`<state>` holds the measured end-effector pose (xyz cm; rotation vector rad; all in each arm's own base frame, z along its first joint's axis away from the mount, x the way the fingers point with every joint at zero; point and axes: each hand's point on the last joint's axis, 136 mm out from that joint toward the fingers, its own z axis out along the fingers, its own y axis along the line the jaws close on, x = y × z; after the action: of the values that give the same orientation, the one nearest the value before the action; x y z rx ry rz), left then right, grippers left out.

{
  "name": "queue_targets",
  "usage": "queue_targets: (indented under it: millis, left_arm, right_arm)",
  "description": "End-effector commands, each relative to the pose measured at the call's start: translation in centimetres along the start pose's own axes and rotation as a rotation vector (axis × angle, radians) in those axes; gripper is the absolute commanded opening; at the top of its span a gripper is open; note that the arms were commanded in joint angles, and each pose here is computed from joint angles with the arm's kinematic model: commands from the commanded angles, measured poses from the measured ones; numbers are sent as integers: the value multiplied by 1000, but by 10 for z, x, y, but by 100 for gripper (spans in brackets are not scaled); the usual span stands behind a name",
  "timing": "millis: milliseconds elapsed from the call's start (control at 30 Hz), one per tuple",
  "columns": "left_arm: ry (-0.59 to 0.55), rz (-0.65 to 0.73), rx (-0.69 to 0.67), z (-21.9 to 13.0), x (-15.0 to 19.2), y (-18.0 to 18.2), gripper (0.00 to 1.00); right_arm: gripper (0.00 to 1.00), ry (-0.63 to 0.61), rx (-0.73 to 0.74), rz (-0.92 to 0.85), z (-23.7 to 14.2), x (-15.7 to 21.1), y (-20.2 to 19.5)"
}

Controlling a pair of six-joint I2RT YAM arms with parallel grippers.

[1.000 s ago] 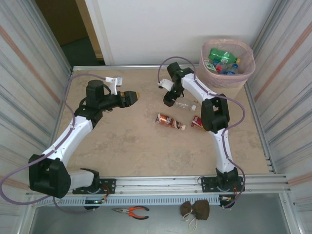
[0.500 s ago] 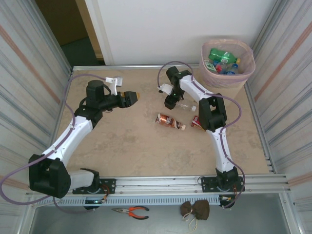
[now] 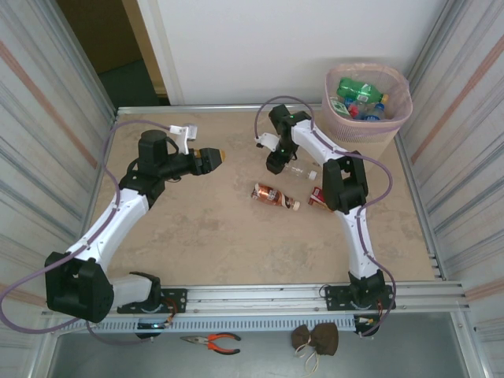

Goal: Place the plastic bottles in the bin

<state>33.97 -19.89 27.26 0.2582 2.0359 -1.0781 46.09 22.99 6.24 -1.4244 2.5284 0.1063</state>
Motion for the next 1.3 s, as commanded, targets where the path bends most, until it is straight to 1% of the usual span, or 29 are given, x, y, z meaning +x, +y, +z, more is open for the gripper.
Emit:
queue_targets:
  millis: [0,133,333,567,800,900,967,1033,1100,1167,1267]
  left_arm:
    - [-29,21,5,-9,-7,-7,71]
    - [-34,23,4,-10,-9,-7,71]
    - [-37,31,6,-10,-12,-9,71]
    - [-42,33,7,-8,-15,-9,71]
    - [-45,29,16,-8,-17,-10,71]
    - [-47,30,14,-9,-17,-11,71]
    - [-48,29,13,-9,-17,-10,71]
    - [-51,27,13,-9,-17,-10,71]
    - [-52,25,14,-9,-17,-10,71]
    - [-54,24,16,-9,-18,-11,71]
    - [-55,27,15,-10,-17,-12,71]
  right_arm:
    - [56,-146,25,19,-72,-25,3]
    - [56,-256,5,43,-113,-38,10]
    - [56,-450,-16,85,-190,-55,18]
    - [56,-745,-54,150,-294,-63,17]
    - [55,-1051,-87,234,-395,-52,-4]
    - [53,-1163,-78,295,-432,-42,-25]
    - [52,-1240,-58,366,-454,-32,-47]
    - [52,-1292,-35,456,-467,-22,-70]
    - [51,-1320,-10,561,-470,-11,-97]
    - [51,-1321,18,695,-466,4,-127]
    - [49,-1278,49,867,-450,24,-160]
